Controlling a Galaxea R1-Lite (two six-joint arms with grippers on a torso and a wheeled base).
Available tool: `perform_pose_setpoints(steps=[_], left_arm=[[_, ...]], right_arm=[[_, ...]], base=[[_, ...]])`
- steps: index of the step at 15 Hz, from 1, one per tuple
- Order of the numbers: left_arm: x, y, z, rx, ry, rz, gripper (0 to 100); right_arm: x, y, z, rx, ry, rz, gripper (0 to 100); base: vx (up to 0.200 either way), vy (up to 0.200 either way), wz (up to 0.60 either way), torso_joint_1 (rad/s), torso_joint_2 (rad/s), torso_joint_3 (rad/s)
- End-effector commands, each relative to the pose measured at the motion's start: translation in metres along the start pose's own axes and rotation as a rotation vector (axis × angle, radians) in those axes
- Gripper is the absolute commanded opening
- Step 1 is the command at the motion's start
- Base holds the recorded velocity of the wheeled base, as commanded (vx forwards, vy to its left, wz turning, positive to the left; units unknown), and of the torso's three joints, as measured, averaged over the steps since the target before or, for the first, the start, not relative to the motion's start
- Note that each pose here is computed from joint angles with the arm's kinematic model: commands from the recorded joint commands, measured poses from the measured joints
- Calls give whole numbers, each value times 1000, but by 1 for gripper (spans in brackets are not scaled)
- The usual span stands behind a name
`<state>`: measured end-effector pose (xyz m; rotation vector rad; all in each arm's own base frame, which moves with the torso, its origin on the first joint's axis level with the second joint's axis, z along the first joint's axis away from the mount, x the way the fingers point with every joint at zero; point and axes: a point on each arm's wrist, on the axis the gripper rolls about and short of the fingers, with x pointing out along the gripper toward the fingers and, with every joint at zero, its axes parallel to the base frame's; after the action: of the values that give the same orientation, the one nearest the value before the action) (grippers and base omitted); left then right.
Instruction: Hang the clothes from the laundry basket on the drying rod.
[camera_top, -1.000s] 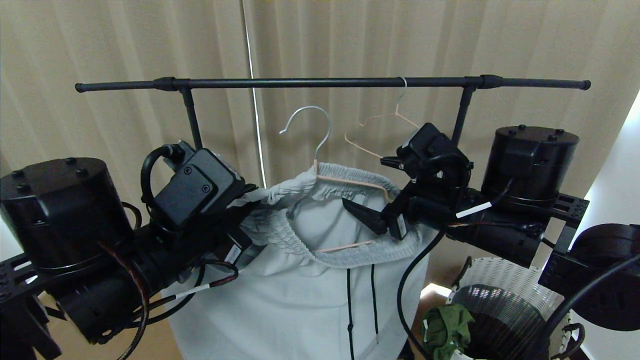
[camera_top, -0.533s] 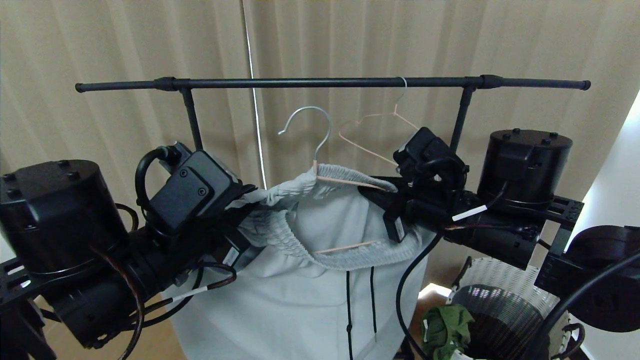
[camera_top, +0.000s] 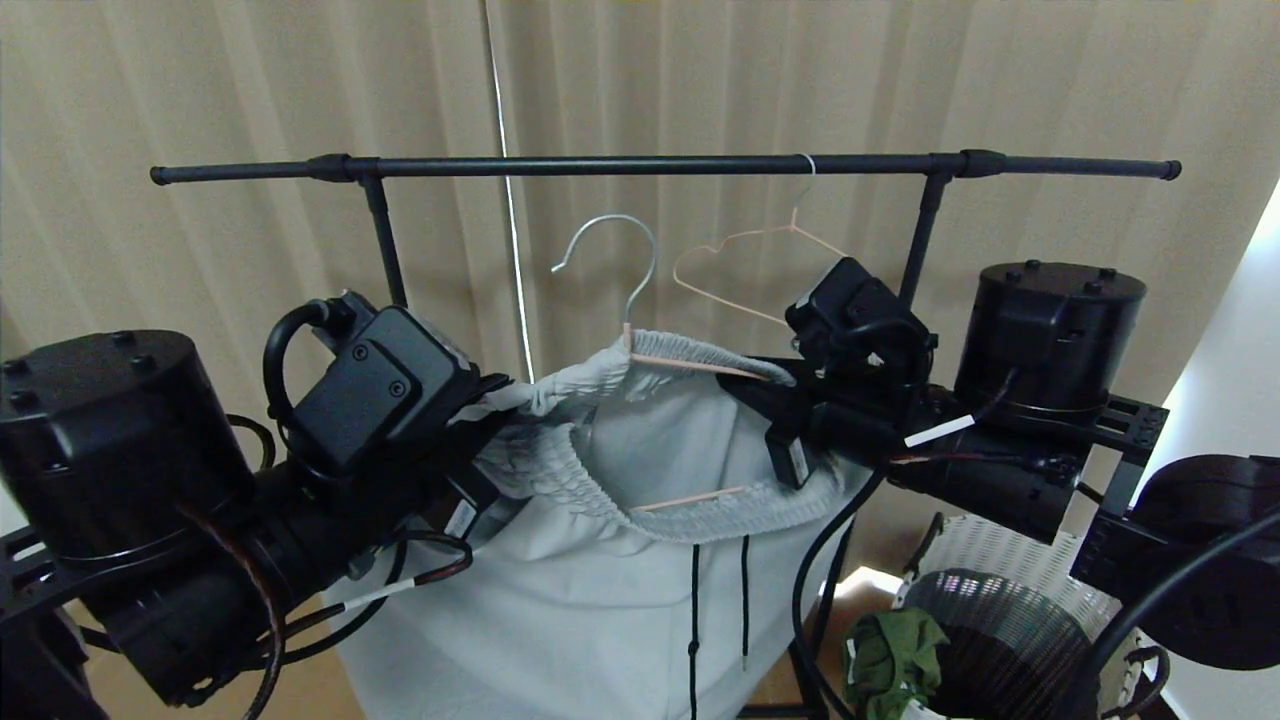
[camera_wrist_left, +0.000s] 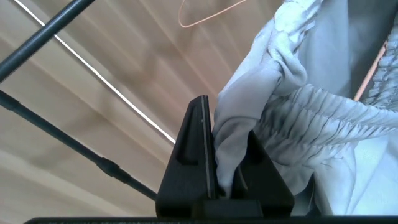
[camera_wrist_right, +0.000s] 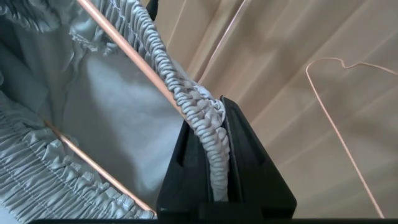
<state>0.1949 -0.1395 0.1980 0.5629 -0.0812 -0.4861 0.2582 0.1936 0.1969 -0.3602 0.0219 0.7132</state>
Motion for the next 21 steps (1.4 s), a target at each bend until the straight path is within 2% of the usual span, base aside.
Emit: perform_pose_setpoints(steps=[1,4,7,8,10,13,16,21], left_arm=[[0,0,-1,-22,2,-1,100],[-9,0,-2,-71,0,-5,100],[-27,1,-4,-185,-28,-11,100],[-37,0,-5,-257,-52,-50,100],[-41,-1,-10,-257,-40,-56,100],[-41,-2,-13,-263,-24,-56,100],[-41,1,-22,-261,14,-31,100],[-35,14,-33,-272,65,35,100]], right_arm=[[-2,-1,3,-1,-9,-4,0],[-7,-7,5,1,-16,-35,0],[-18,-22,4,6,-13,-99,0],[-27,-37,6,11,-20,-159,0],[-42,-51,9,14,-34,-218,0],[-60,-59,22,9,-84,-259,0],[-76,-60,36,9,-138,-273,0],[-83,-59,40,12,-163,-269,0]], base=[[0,0,0,0,0,0],[0,0,0,0,0,0],[0,0,0,0,0,0],[0,0,0,0,0,0],[0,0,0,0,0,0],[0,0,0,0,0,0],[0,0,0,0,0,0],[0,0,0,0,0,0]])
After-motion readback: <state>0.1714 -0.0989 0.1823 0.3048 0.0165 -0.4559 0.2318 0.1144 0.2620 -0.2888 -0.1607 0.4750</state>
